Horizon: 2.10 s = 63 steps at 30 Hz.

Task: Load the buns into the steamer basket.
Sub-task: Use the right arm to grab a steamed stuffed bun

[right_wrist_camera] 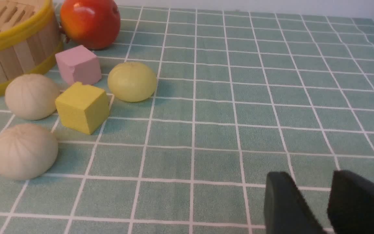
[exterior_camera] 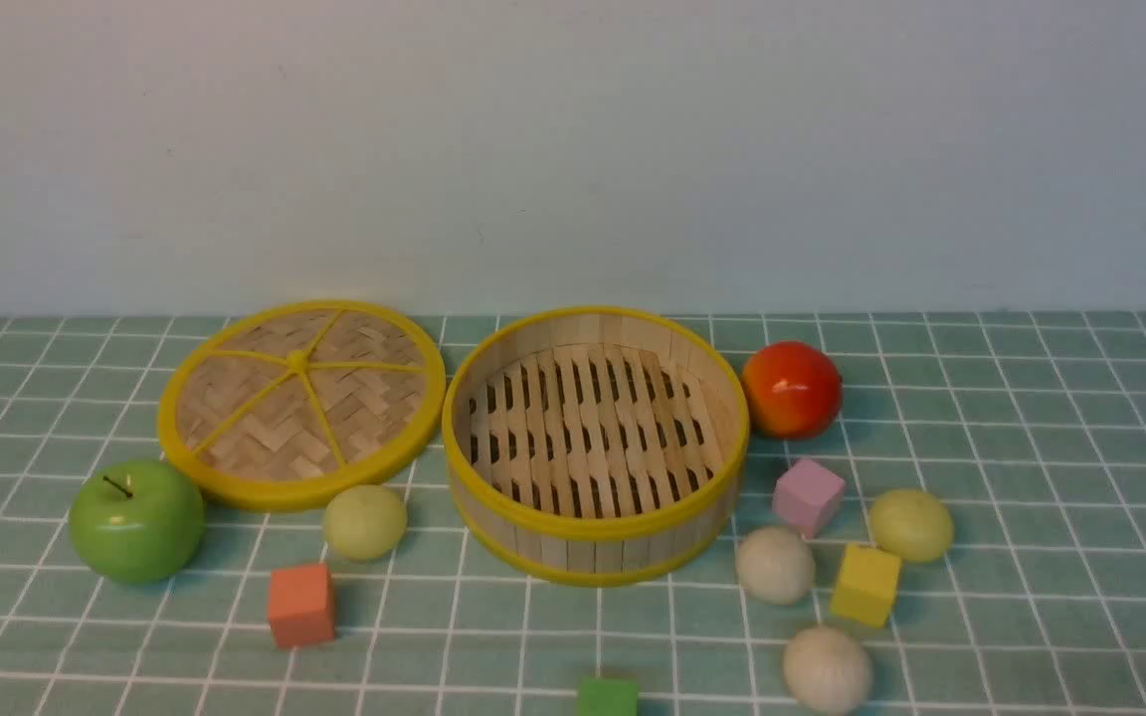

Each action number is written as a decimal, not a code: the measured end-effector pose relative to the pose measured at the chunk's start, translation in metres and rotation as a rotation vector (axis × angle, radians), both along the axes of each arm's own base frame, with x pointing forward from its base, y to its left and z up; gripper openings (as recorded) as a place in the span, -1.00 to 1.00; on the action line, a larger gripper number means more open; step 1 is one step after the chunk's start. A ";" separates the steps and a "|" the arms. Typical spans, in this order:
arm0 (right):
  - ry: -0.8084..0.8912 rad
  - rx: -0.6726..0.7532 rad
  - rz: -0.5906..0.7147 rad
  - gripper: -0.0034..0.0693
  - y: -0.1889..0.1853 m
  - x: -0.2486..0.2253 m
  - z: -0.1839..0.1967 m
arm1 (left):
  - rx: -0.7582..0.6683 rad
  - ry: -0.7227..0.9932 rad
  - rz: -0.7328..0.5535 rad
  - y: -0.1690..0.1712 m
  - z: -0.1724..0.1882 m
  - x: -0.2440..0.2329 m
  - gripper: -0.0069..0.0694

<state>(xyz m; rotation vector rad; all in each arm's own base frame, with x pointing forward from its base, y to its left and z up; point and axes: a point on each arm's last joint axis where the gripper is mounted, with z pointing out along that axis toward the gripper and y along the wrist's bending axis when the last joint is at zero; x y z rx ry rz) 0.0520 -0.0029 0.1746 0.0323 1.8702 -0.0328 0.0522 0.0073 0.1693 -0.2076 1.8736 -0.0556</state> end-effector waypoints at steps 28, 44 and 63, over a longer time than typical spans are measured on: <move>0.000 0.000 0.000 -0.25 0.000 0.000 0.000 | 0.000 0.000 0.000 0.000 0.000 0.000 -0.20; -0.286 -0.072 0.022 -0.25 0.001 0.005 0.023 | 0.000 0.000 0.000 0.000 0.000 0.000 -0.20; -0.754 0.210 0.065 -0.25 0.004 -0.009 0.121 | 0.000 0.000 0.000 0.000 0.000 0.000 -0.20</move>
